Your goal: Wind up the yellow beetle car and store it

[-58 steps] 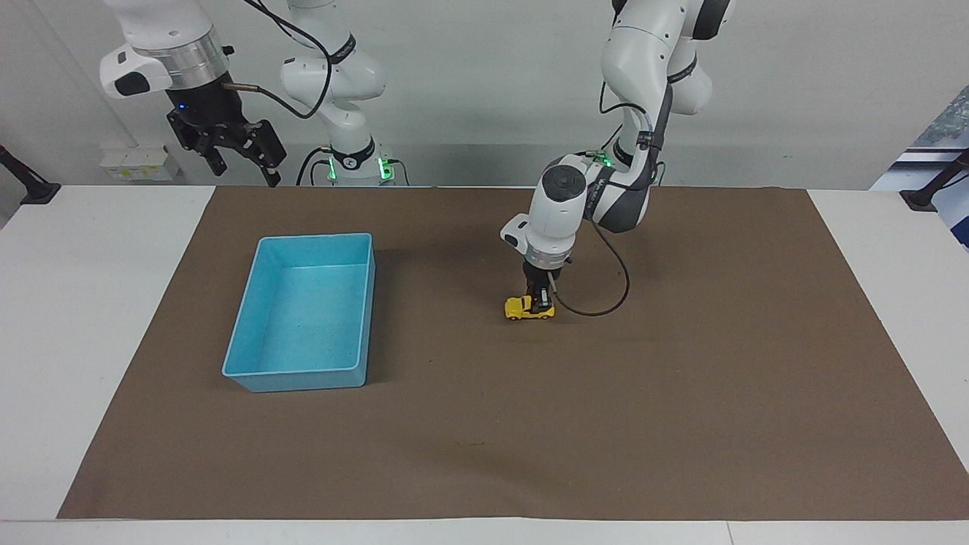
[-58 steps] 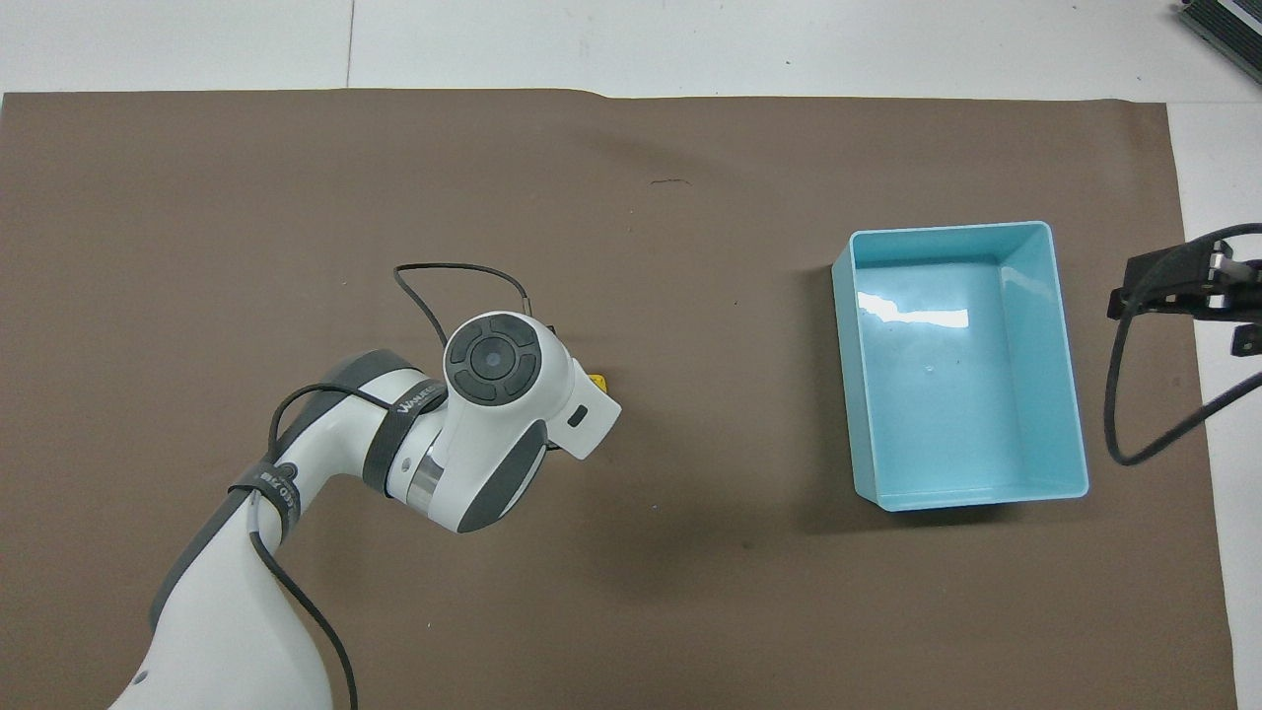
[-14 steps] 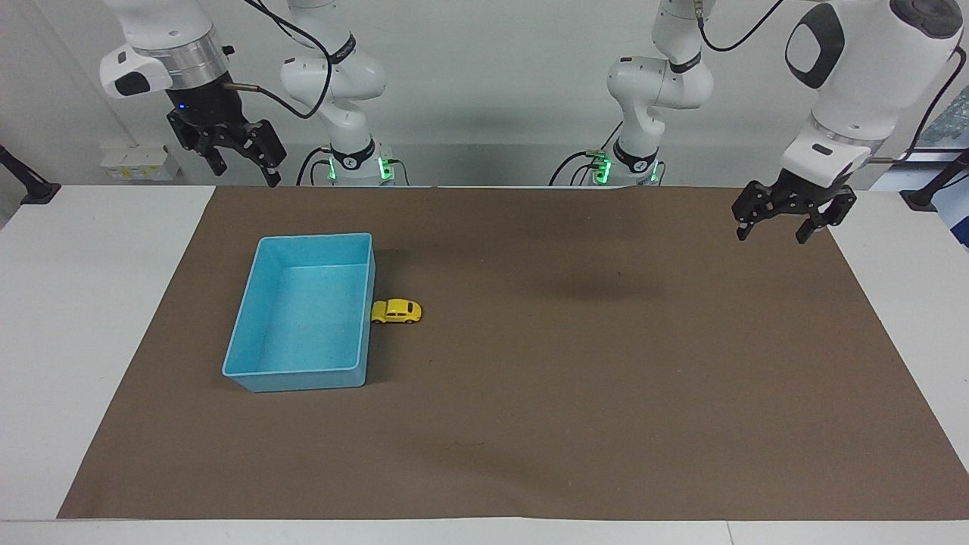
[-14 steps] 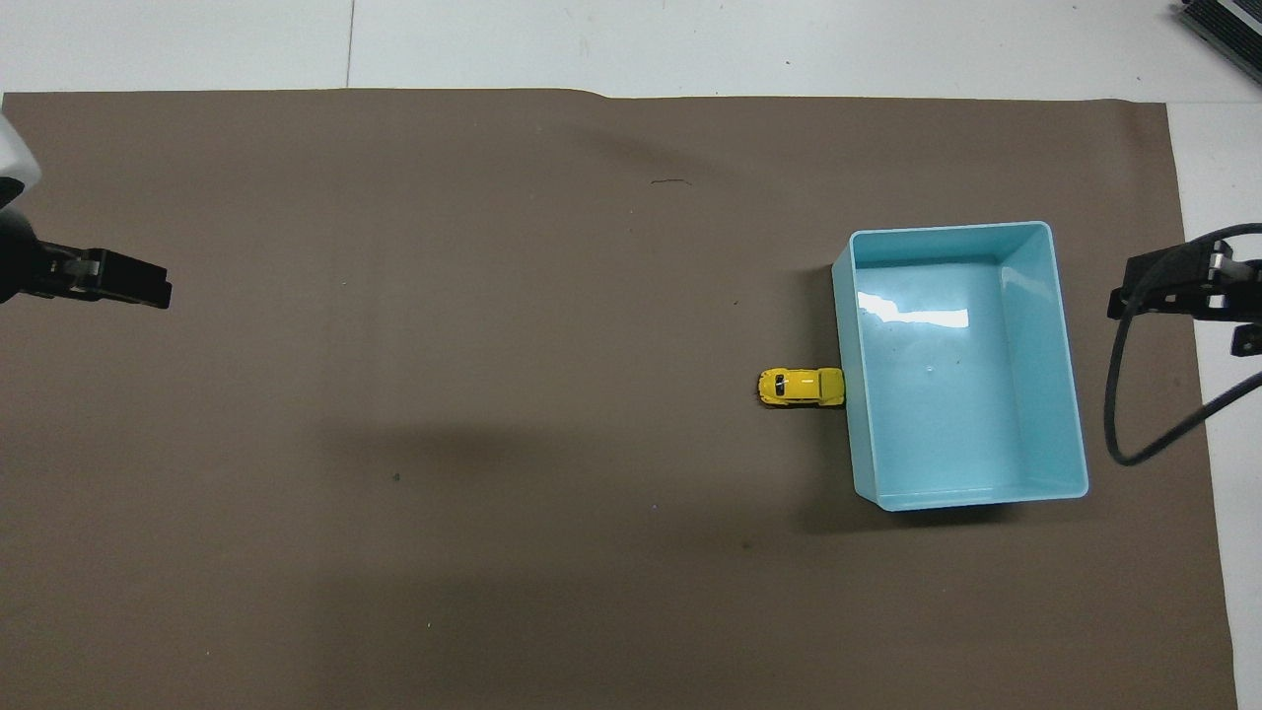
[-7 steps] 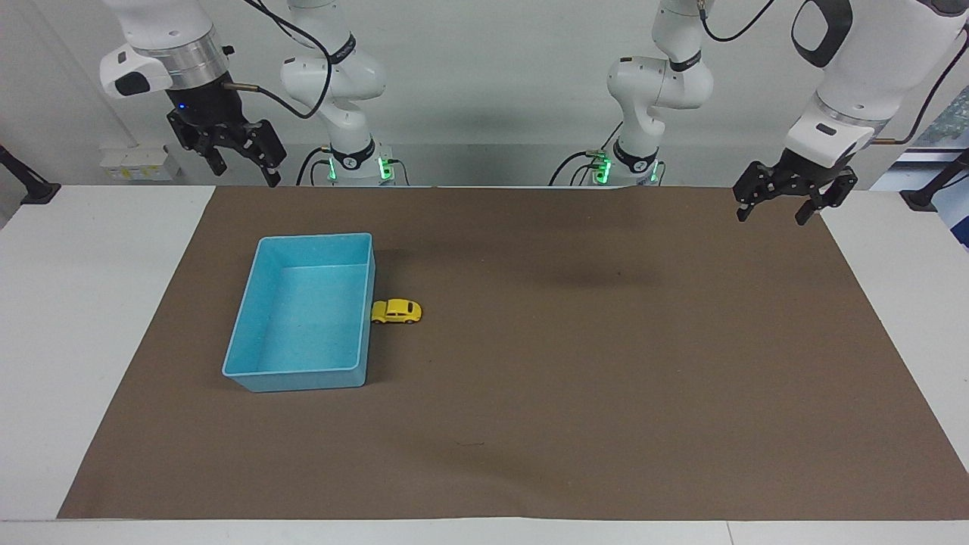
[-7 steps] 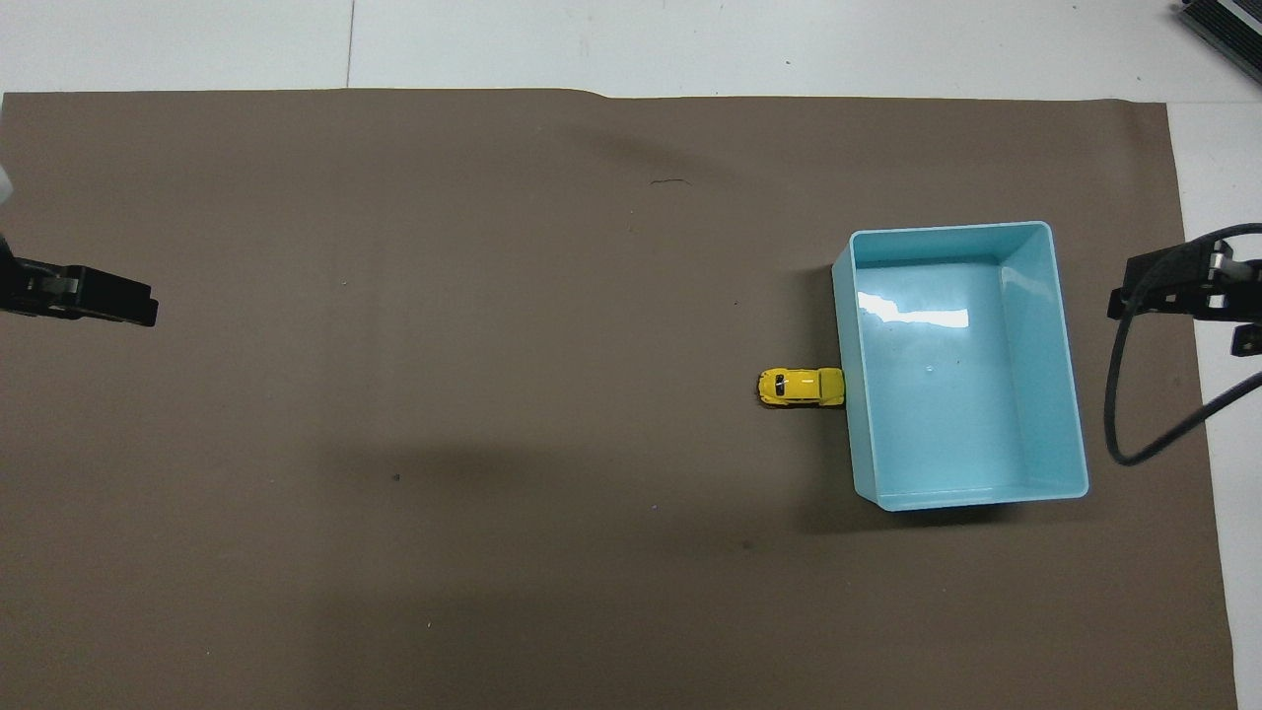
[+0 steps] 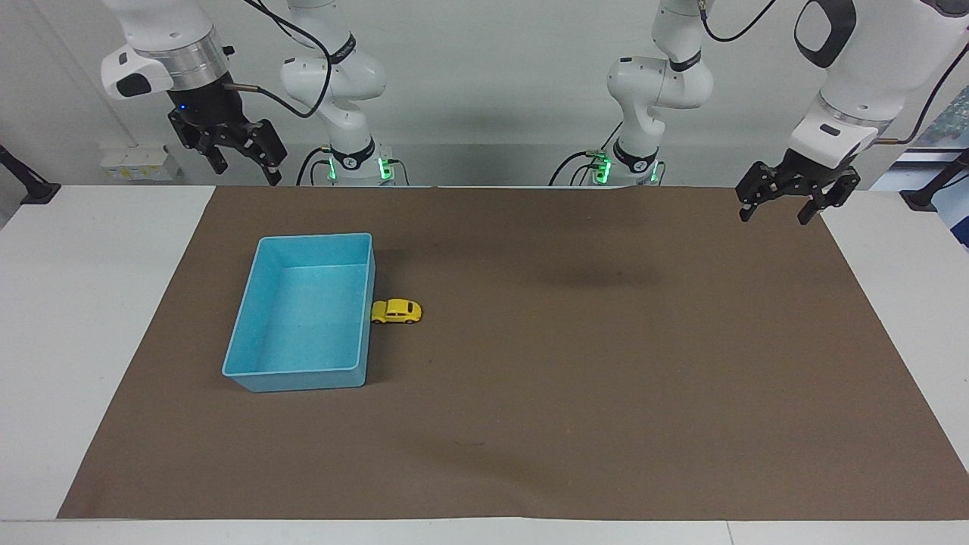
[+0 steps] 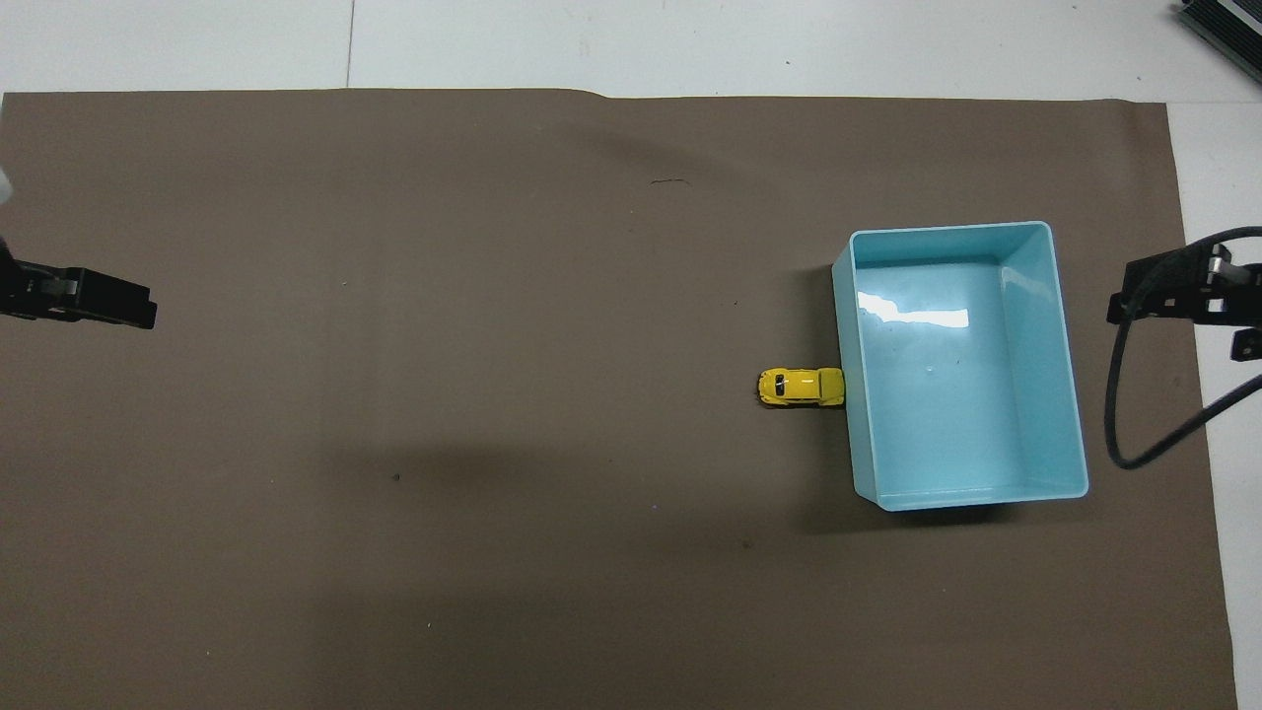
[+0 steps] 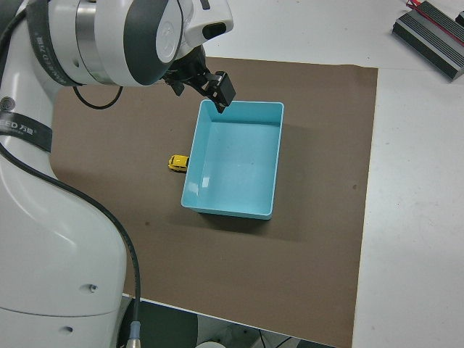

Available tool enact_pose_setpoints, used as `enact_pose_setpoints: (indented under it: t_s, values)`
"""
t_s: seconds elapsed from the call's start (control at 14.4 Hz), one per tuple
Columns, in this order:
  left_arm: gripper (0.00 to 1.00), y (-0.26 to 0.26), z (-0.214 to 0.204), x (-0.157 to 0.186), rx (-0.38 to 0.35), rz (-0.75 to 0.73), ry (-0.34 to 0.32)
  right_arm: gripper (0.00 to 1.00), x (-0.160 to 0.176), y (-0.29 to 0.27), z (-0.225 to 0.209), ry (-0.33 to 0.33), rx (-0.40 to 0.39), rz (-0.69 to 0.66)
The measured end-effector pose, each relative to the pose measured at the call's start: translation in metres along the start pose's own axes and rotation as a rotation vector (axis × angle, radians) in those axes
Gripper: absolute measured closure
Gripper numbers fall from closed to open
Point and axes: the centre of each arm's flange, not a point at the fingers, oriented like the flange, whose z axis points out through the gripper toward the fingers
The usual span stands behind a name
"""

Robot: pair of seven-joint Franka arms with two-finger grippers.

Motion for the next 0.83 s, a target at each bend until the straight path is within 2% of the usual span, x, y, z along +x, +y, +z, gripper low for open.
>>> enact_pose_setpoints:
  t_s: [0.14,0.21,0.56,0.83]
  values:
    - [0.0,0.0,0.0,0.0,0.0,0.001,0.0,0.0,-0.012,-0.012,-0.001,-0.031,-0.007,-0.084]
    - [0.0,0.003,0.0,0.0,-0.001,0.005,0.0,0.0,-0.019,-0.024,-0.003,-0.032,-0.007,-0.189]
    - [0.0,0.016,0.0,0.001,-0.001,0.025,0.0,0.0,-0.035,-0.071,0.002,-0.001,0.001,-0.833]
    - [0.0,0.01,0.0,0.001,-0.001,0.015,0.0,0.0,-0.035,-0.116,0.062,0.034,-0.002,-1.265]
